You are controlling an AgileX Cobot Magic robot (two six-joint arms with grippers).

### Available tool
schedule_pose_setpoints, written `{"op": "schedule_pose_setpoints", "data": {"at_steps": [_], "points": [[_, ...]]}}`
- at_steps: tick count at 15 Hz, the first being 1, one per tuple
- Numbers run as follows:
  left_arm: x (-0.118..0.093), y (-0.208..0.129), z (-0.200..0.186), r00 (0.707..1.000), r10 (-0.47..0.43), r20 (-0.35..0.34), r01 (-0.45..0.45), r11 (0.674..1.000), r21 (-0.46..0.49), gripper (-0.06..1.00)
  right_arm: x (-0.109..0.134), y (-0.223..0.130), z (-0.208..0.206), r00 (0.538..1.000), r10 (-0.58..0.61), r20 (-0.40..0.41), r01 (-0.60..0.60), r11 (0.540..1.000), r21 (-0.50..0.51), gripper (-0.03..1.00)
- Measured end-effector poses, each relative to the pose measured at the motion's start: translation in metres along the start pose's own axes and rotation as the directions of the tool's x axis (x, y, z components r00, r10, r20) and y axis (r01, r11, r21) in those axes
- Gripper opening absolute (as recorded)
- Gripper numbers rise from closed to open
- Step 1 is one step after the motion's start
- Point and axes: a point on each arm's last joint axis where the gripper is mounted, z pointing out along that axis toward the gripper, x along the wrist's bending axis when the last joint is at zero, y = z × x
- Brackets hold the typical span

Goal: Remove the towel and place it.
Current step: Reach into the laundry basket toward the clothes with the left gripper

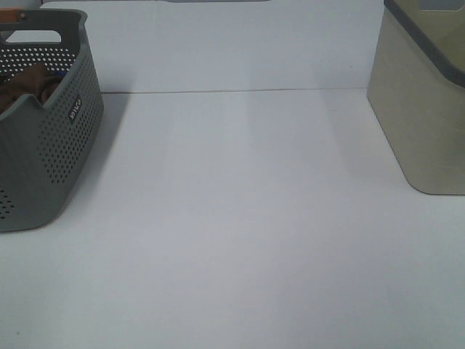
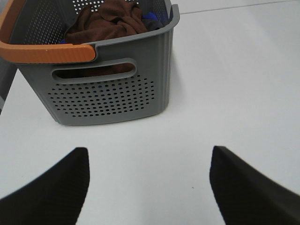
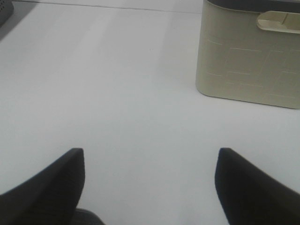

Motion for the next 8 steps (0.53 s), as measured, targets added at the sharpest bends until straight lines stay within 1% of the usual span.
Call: {"op": "schedule_pose_setpoints", "data": {"at_steps": [8], "points": [[0.0, 0.0, 0.0, 1.0, 0.0, 0.0, 0.0, 1.0, 0.0, 0.69, 0.0, 0.0, 0.0, 1.0, 0.0, 0.0, 0.0, 1.0, 0.0, 0.73]]}}
